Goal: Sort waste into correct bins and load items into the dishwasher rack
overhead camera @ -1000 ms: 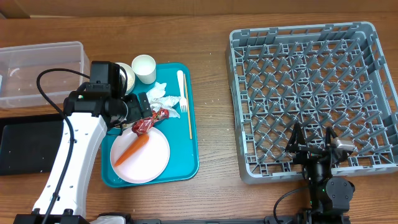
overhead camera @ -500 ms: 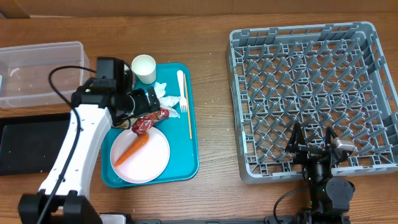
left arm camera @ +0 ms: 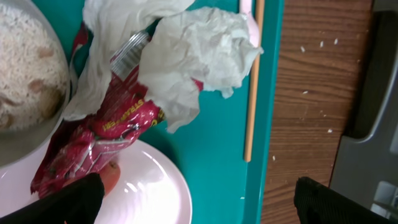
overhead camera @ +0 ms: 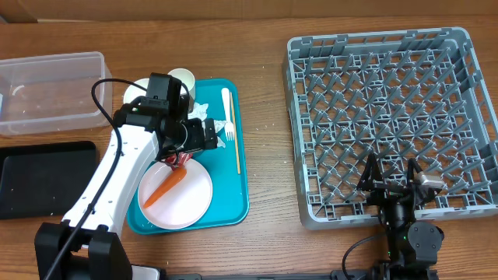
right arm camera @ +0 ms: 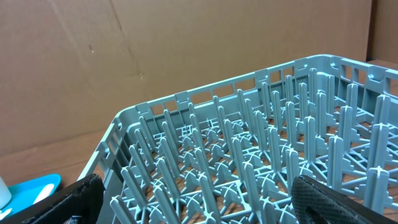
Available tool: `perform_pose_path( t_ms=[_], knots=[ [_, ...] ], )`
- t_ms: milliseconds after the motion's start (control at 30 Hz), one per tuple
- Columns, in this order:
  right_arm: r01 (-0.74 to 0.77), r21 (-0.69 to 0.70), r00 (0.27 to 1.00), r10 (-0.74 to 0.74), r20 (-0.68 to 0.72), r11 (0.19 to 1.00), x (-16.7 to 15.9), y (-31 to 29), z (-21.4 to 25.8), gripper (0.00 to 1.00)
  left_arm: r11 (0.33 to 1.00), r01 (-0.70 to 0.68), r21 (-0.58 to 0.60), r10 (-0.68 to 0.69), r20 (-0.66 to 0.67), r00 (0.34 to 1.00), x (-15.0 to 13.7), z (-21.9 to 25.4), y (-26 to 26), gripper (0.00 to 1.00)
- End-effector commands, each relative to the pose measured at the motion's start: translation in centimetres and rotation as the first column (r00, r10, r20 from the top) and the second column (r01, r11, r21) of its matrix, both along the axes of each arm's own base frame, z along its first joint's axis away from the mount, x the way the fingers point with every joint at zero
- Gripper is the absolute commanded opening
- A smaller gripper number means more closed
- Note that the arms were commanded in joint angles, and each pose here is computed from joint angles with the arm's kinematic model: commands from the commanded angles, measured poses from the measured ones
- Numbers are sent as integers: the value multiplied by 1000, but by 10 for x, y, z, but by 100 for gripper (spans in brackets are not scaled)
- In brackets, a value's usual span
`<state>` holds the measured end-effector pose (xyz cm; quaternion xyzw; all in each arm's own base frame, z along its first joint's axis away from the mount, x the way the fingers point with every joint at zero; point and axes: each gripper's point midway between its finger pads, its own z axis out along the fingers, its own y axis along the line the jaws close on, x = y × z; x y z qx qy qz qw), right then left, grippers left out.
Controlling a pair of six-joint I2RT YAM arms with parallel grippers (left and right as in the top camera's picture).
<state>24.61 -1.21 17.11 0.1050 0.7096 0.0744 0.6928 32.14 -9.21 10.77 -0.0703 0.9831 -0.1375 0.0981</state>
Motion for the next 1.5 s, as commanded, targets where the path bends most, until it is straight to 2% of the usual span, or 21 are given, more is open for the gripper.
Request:
perform_pose_path(
  t_ms=[0,167,267,567,833,1467],
  knots=[
    [5,-2,1000,-5,5,1000,0,0,-2,100,998,7,58,-6,-10,1000,-2,2,9,100],
    [5,-2,1000,-5,5,1000,0,0,-2,100,966,-24,258,51,-101,994,-24,15,47,100],
    [5,-2,1000,-5,5,1000,0,0,-2,100,933,-81,350,131,-122,984,-33,30,65,100],
    [5,-2,1000,-5,5,1000,0,0,-2,100,962,-67,265,128,-220,967,-54,28,49,100],
    [5,-2,1000,-5,5,1000,0,0,-2,100,958,-59,282,144,-292,946,-75,-7,50,100],
    [5,-2,1000,-5,5,1000,0,0,-2,100,964,-76,254,138,-235,962,-61,-21,46,100]
  ],
)
